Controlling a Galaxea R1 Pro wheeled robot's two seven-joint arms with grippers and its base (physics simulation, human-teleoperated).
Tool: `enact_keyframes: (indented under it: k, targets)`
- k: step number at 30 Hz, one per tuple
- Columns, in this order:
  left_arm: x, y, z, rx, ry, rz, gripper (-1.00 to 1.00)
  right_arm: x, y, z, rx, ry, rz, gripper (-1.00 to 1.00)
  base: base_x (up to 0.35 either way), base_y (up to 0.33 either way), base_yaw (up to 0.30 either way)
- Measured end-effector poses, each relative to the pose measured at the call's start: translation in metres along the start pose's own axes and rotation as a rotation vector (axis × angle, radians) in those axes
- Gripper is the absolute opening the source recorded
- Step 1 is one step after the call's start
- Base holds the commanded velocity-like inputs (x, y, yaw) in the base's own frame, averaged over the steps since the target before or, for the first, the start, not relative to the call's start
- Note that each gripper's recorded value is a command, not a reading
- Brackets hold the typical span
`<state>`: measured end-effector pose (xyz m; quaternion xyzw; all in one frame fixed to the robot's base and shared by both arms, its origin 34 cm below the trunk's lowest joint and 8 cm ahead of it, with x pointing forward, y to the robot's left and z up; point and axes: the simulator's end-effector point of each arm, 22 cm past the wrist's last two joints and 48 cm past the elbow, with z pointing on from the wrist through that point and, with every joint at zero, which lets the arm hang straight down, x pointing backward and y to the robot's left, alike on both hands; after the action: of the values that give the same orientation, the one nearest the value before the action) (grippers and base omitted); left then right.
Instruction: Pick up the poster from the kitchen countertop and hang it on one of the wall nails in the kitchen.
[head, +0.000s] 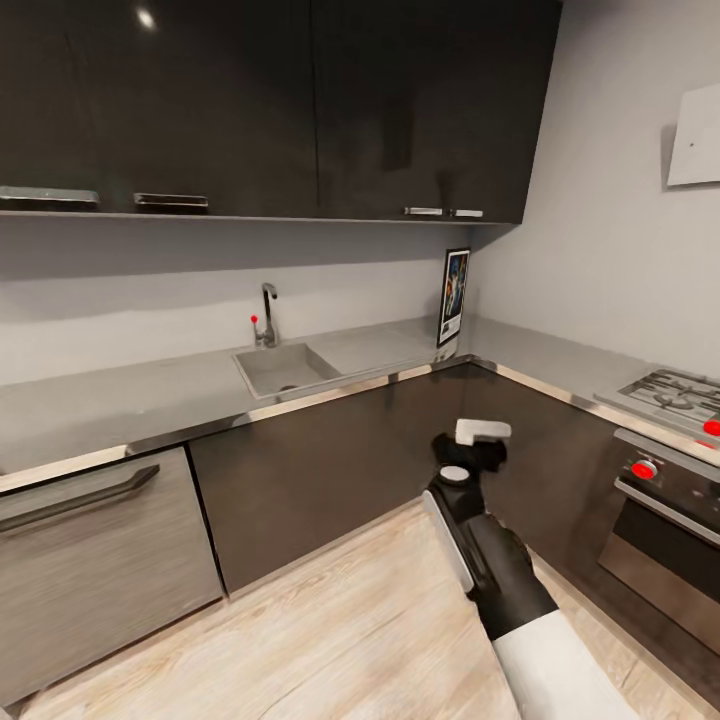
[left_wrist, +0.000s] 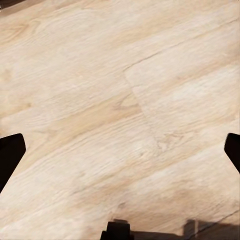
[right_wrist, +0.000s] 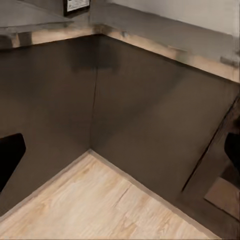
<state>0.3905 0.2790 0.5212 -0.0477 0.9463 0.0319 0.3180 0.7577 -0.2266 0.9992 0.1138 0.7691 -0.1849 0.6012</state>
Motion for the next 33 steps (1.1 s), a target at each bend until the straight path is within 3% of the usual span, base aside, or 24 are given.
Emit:
enact_keyframes:
  k: [2,7,11,13,33]
  targets:
    - [0.0,0.001,0.0,-0.002,-0.001,-0.002,1.0,-0.028,-0.008,0.006,0.051,-0.005,0.045,1.0,0.0,0.0,0.0]
    - [0.0,0.001,0.0,-0.003,-0.001,-0.004,1.0,-0.063,-0.011,0.01,0.086,-0.011,0.097,1.0,0.018,0.0,0.0]
    - [-0.001,0.001,0.0,-0.003,-0.002,-0.004,1.0,-0.087,0.018,-0.009,0.033,-0.084,0.056,1.0,0.222,-0.022,0.0]
    - [-0.001,0.001,0.0,-0.003,-0.003,-0.004,1.0,-0.096,0.023,-0.015,0.019,-0.106,0.058,1.0,0.307,-0.074,0.0]
    - [-0.002,0.002,0.0,-0.004,-0.005,-0.004,1.0,-0.108,0.028,-0.023,-0.004,-0.134,0.066,1.0,0.324,-0.106,0.0]
